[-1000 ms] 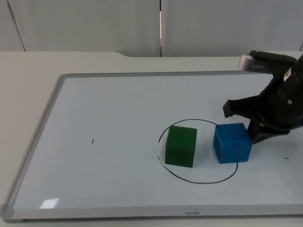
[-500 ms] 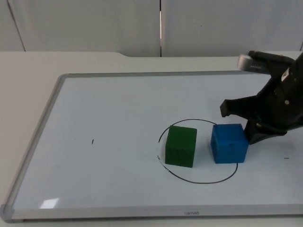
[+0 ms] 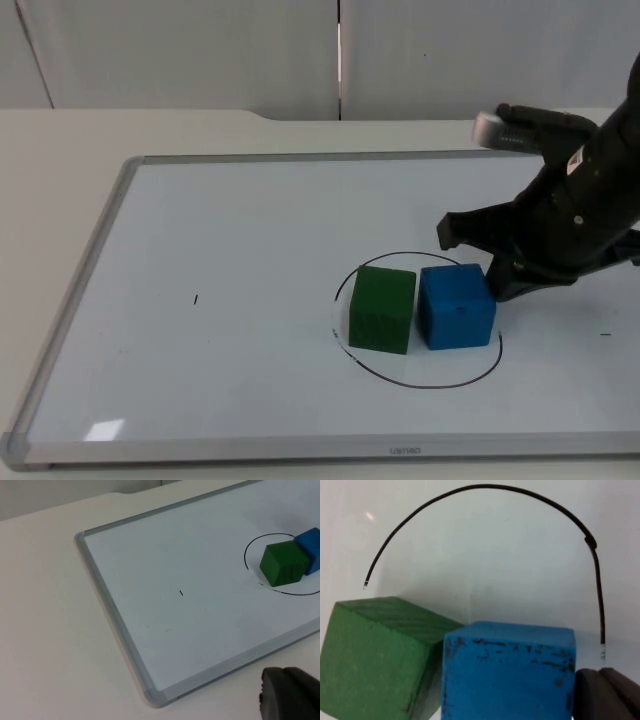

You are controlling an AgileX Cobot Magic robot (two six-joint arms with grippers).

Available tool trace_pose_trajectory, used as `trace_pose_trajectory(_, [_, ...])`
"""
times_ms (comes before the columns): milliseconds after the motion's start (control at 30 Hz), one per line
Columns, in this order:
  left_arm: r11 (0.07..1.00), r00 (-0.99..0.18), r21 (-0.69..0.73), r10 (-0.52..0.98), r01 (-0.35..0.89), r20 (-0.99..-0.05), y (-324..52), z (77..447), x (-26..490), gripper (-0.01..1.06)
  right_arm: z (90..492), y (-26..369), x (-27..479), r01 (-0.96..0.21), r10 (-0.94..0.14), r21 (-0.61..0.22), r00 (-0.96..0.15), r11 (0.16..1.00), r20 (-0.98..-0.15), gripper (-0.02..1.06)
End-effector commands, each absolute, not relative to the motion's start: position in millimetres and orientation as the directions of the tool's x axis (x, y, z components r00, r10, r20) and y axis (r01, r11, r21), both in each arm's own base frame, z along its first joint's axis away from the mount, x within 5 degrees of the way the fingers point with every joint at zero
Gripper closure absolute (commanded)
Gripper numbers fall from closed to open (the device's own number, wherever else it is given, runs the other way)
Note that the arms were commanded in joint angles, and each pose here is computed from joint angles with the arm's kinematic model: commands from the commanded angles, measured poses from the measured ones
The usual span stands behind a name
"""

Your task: Push the two cubes into the marked area.

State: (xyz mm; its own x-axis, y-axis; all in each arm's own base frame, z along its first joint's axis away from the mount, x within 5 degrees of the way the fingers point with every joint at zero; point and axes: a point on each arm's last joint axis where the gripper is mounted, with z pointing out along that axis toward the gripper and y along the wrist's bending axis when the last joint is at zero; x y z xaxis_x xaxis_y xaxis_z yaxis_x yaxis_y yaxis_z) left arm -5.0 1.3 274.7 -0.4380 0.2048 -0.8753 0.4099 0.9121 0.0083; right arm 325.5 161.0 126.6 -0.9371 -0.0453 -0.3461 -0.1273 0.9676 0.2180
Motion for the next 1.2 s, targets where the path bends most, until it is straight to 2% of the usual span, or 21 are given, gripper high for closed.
trace_pose_trajectory(0, [0.914,-0.433,0.002,0.194,0.405,-0.880,1.1,274.2,-4.6,1.05,127.5,163.3,325.9,-0.133,-0.049,0.219,-0.935,0.967,-0.352,1.05])
trace_pose_trajectory(100, [0.914,-0.433,0.002,0.194,0.405,-0.880,1.1,274.2,-4.6,1.05,127.3,163.0,325.6,-0.138,-0.056,0.214,-0.935,0.967,-0.350,1.05])
trace_pose_trajectory(267, [0.914,-0.433,0.002,0.194,0.405,-0.880,1.1,274.2,-4.6,1.05,137.1,158.7,325.5,-0.211,-0.139,0.154,-0.913,0.965,-0.383,1.05])
trace_pose_trajectory(400, [0.914,-0.433,0.002,0.194,0.405,-0.880,1.1,274.2,-4.6,1.05,177.4,151.9,321.0,-0.302,-0.231,0.078,-0.849,0.950,-0.475,1.05])
trace_pose_trajectory(467, [0.914,-0.433,0.002,0.194,0.405,-0.880,1.1,274.2,-4.6,1.05,190.2,150.1,318.7,-0.314,-0.240,0.067,-0.830,0.947,-0.503,1.05])
trace_pose_trajectory(567, [0.914,-0.433,0.002,0.194,0.405,-0.880,1.1,274.2,-4.6,1.05,241.1,143.0,305.8,-0.334,-0.227,0.062,-0.753,0.941,-0.618,1.05])
trace_pose_trajectory(600, [0.914,-0.433,0.002,0.194,0.405,-0.880,1.1,274.2,-4.6,1.05,241.1,143.0,305.8,-0.334,-0.227,0.062,-0.753,0.941,-0.618,1.05])
trace_pose_trajectory(700, [0.914,-0.433,0.002,0.194,0.405,-0.880,1.1,274.2,-4.6,1.05,287.3,134.2,287.4,-0.347,-0.195,0.068,-0.667,0.935,-0.719,1.05])
trace_pose_trajectory(800, [0.914,-0.433,0.002,0.194,0.405,-0.880,1.1,274.2,-4.6,1.05,323.0,123.9,265.7,-0.371,-0.192,0.053,-0.591,0.927,-0.783,1.05])
trace_pose_trajectory(967, [0.914,-0.433,0.002,0.194,0.405,-0.880,1.1,274.2,-4.6,1.05,354.6,110.1,236.8,-0.412,-0.234,-0.005,-0.507,0.911,-0.829,1.05])
trace_pose_trajectory(1167, [0.914,-0.433,0.002,0.194,0.405,-0.880,1.1,274.2,-4.6,1.05,360.3,95.2,205.2,-0.424,-0.239,-0.026,-0.457,0.905,-0.857,1.05])
